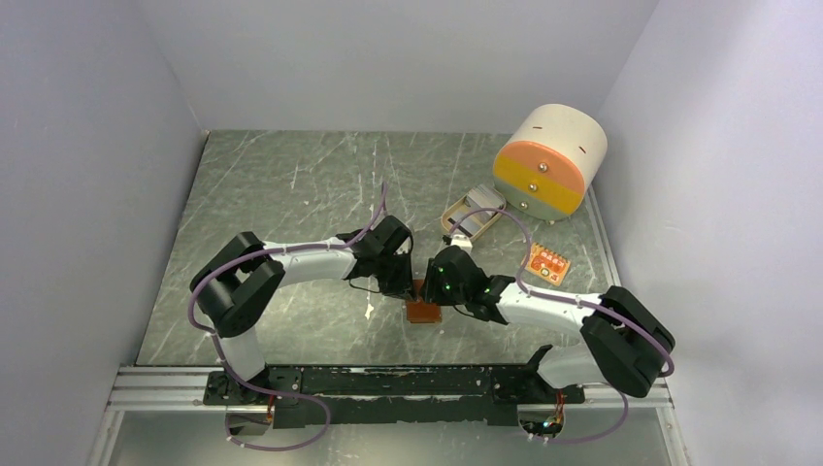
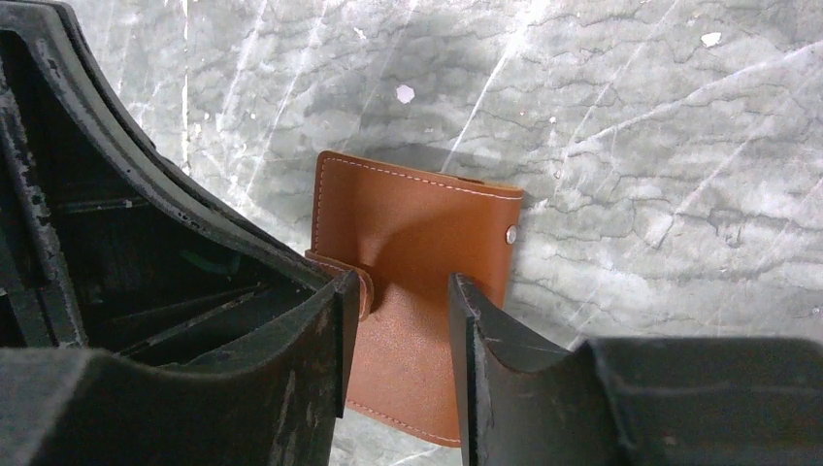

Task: Put the credit cards into the card holder
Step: Close the card holder at the center of the board.

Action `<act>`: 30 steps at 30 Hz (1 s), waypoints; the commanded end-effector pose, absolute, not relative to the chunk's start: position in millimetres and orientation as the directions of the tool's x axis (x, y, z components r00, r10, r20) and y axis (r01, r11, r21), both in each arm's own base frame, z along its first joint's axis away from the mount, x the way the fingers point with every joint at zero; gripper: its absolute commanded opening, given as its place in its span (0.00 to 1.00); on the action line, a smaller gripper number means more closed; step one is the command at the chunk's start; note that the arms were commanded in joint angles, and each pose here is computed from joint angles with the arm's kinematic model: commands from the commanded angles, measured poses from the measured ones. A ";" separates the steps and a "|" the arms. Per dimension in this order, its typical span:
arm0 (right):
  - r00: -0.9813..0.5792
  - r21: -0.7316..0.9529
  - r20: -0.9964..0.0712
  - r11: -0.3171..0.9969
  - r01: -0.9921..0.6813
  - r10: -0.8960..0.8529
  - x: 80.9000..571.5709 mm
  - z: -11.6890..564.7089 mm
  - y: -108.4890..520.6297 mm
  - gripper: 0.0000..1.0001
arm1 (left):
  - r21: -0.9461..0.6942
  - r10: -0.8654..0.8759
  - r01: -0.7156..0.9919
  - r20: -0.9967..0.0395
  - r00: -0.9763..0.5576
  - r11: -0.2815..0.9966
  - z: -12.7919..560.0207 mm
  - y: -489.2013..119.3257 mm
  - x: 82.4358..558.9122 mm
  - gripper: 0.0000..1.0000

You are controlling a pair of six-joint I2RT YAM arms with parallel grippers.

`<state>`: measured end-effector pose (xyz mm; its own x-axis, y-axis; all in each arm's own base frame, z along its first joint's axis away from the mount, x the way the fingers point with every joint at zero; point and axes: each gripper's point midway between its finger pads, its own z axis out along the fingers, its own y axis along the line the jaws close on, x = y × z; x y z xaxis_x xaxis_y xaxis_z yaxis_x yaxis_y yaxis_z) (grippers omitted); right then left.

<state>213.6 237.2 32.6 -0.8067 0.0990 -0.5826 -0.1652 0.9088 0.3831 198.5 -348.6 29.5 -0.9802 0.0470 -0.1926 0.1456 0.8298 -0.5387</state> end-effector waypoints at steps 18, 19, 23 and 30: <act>-0.873 0.401 -0.487 0.880 -0.254 -0.030 188.0 7.8 248.5 0.30 | -0.448 0.074 0.145 -0.171 -0.983 0.882 5.0 -336.4 195.9 0.09; -0.875 0.403 -0.484 0.879 -0.255 -0.032 187.0 7.2 248.7 0.30 | -0.447 0.075 0.145 -0.170 -0.982 0.883 5.0 -336.6 196.2 0.09; -0.879 0.409 -0.477 0.881 -0.238 -0.016 185.9 4.9 247.2 0.28 | -0.446 0.083 0.162 -0.192 -0.978 0.880 13.8 -342.6 203.9 0.09; -0.879 0.416 -0.478 0.882 -0.221 0.005 185.3 4.8 245.1 0.28 | -0.430 0.091 0.178 -0.214 -0.973 0.885 21.5 -346.9 210.2 0.13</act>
